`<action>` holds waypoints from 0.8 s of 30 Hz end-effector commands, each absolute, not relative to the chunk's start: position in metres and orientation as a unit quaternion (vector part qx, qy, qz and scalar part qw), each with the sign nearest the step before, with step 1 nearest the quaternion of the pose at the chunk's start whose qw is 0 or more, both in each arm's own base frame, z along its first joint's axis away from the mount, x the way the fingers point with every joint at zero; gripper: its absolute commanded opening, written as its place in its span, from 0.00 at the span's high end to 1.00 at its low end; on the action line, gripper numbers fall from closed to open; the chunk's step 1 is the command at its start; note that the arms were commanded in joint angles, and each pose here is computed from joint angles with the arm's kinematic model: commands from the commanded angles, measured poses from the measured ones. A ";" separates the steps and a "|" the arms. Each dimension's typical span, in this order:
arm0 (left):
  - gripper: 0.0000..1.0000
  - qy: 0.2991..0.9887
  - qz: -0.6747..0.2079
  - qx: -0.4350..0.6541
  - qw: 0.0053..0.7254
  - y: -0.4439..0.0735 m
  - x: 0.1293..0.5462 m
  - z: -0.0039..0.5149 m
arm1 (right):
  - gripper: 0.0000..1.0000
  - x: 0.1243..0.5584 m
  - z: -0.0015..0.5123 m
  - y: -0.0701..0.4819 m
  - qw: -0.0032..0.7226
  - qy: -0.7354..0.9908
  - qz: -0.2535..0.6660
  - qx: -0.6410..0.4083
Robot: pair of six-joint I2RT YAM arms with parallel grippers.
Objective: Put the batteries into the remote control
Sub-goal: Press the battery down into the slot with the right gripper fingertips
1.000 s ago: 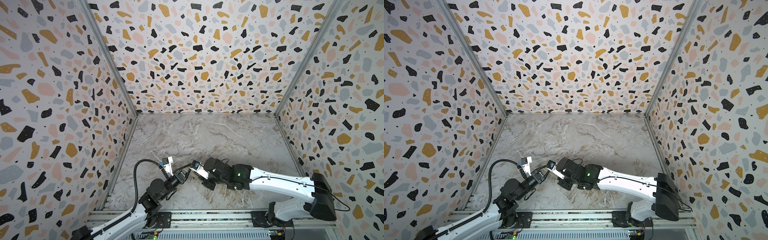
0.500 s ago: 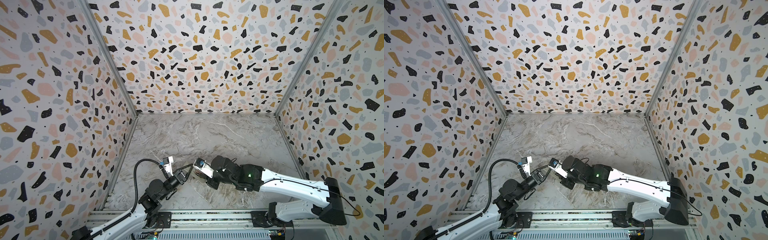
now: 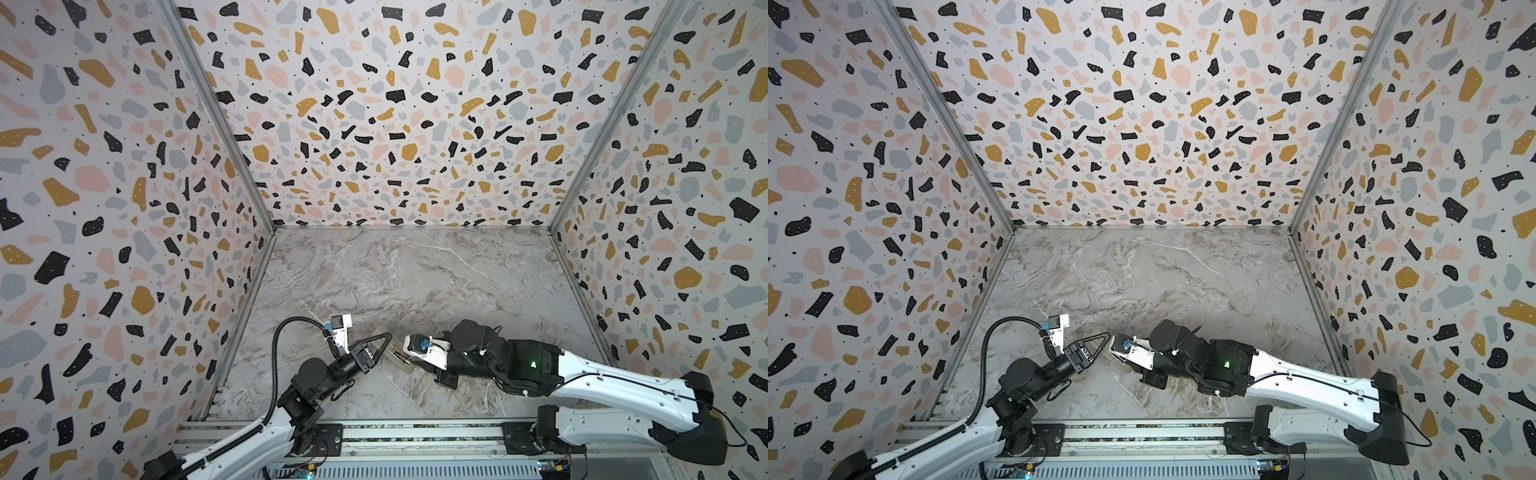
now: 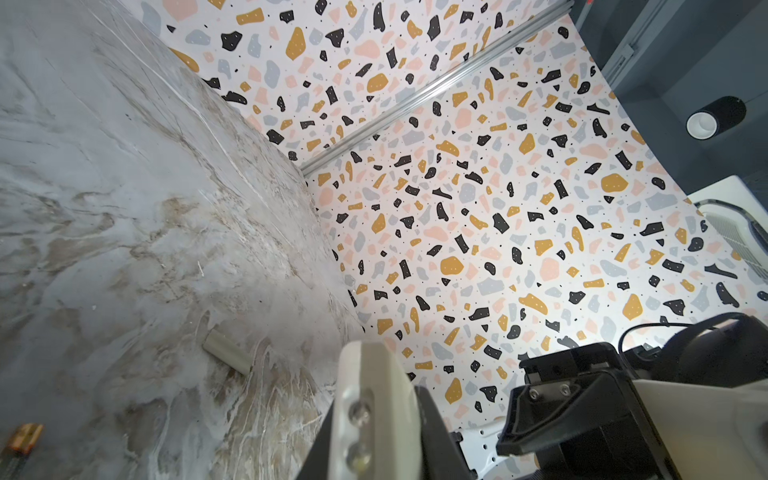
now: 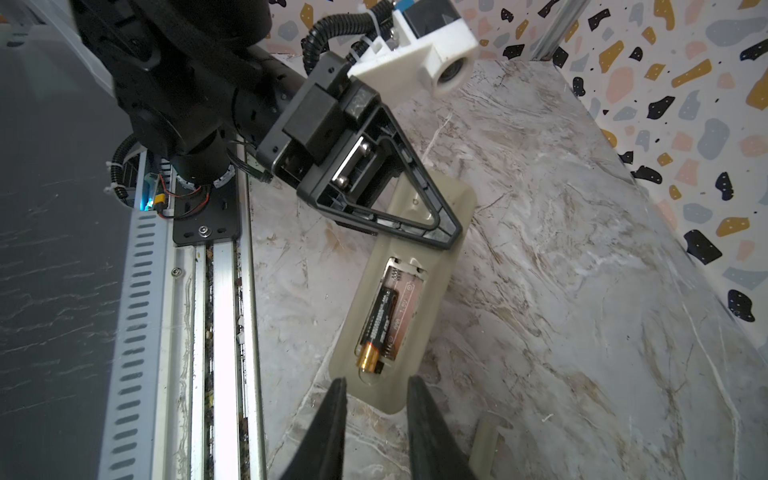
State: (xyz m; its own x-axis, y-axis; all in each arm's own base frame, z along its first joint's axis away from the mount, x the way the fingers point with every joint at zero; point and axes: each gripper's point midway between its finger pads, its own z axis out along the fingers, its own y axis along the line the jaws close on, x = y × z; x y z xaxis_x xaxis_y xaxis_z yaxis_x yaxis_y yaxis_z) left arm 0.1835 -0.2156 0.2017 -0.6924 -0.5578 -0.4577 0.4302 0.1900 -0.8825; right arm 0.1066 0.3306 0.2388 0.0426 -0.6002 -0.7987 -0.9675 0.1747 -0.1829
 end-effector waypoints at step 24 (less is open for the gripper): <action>1.00 0.646 -0.670 0.001 0.367 -0.223 0.162 0.210 | 0.65 0.086 0.228 0.330 0.410 0.567 0.235 -0.675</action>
